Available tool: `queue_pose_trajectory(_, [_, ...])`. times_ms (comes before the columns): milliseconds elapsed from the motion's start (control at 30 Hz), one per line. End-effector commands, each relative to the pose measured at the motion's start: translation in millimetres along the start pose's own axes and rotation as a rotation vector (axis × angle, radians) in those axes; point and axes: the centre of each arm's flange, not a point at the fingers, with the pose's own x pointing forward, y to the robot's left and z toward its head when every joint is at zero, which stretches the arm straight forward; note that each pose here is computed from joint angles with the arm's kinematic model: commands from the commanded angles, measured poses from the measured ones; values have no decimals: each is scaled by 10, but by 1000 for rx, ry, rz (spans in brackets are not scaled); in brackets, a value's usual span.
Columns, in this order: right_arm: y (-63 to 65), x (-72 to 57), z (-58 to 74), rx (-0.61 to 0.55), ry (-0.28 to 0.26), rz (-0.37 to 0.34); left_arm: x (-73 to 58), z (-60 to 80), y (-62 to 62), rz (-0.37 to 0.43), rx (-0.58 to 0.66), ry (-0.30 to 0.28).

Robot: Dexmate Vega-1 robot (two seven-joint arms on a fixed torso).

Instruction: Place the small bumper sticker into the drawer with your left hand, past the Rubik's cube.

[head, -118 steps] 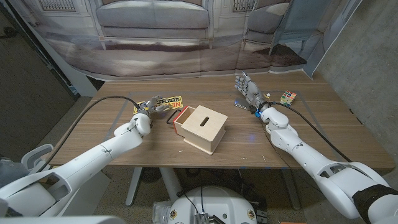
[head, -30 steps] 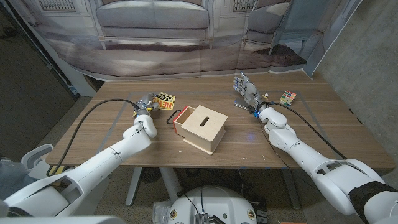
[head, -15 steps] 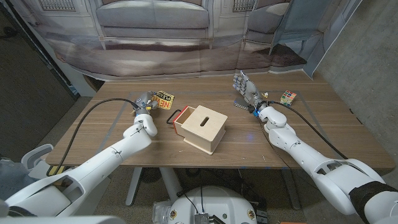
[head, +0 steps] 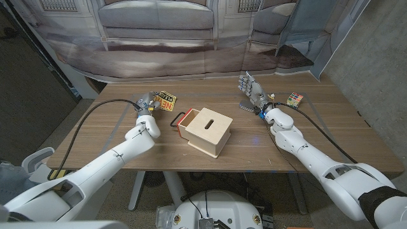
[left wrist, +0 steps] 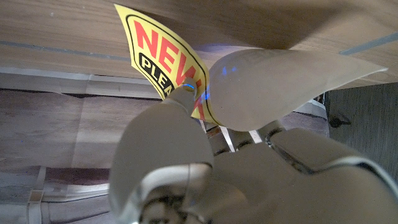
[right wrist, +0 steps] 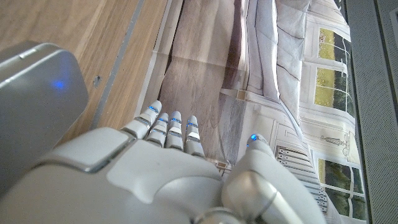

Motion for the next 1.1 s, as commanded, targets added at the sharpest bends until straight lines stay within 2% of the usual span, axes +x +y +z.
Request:
queue_pose_trajectory(33, [-8,-13,8,-3,0,-2,-18,8,61,5,0,1])
queue_pose_trajectory(700, [-6,15,20,-5,-8,-4,-13,43,162,15,9,-20])
queue_pose_trajectory(800, [-8,13,21,-3,-8,-7,-14,48,175,18,16,-5])
queue_pose_trajectory(1100, [-7,16,19,-3,-8,-10,-14,71,226,17,25,-12])
